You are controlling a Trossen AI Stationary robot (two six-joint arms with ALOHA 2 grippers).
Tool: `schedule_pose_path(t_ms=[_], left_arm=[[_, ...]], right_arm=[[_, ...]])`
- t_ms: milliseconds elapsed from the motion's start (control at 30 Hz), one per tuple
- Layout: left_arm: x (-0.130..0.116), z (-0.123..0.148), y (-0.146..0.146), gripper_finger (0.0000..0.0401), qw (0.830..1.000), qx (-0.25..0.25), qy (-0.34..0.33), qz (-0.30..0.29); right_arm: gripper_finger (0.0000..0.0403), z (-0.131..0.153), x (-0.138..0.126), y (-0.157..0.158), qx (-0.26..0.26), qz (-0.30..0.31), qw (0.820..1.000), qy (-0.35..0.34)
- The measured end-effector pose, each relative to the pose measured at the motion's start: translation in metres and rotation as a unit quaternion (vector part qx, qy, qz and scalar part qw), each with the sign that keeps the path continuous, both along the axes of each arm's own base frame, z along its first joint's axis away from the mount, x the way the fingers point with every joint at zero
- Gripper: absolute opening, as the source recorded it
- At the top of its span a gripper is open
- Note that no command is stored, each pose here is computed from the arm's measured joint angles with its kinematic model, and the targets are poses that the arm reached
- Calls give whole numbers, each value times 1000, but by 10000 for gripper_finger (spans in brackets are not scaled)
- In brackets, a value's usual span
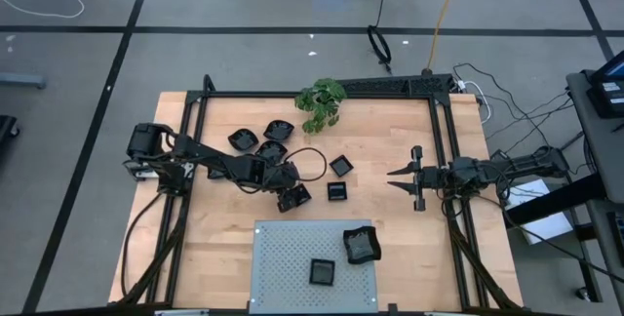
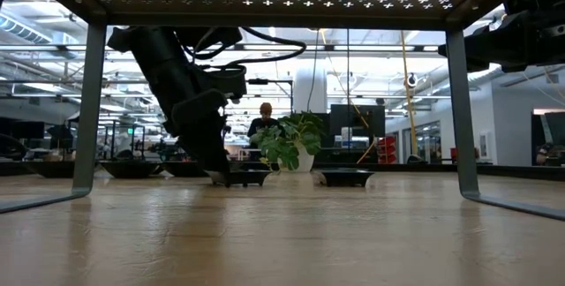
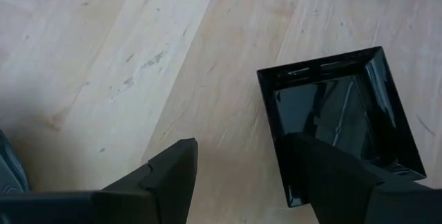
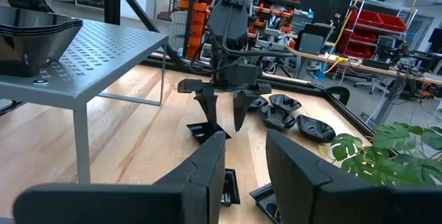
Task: Pick & Place Mini shaped plates
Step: Stack the square plate onto the stacked square plate on the shelf
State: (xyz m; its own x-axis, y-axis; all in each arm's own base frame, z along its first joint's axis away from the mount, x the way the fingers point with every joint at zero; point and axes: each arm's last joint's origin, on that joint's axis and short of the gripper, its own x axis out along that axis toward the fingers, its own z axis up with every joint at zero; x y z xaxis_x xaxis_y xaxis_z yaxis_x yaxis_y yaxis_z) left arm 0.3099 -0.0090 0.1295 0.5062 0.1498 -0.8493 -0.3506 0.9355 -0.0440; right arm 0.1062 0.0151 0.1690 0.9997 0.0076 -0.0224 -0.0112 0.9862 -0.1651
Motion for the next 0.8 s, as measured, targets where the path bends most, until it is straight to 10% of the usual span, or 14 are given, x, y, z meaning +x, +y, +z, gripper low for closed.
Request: schedule_pose_path(t_ms=[800], left_arm=[[-1,5,0,33,1000,9,-5,-23]], right_arm=[[95,0,0,0,0,0,1000,0]])
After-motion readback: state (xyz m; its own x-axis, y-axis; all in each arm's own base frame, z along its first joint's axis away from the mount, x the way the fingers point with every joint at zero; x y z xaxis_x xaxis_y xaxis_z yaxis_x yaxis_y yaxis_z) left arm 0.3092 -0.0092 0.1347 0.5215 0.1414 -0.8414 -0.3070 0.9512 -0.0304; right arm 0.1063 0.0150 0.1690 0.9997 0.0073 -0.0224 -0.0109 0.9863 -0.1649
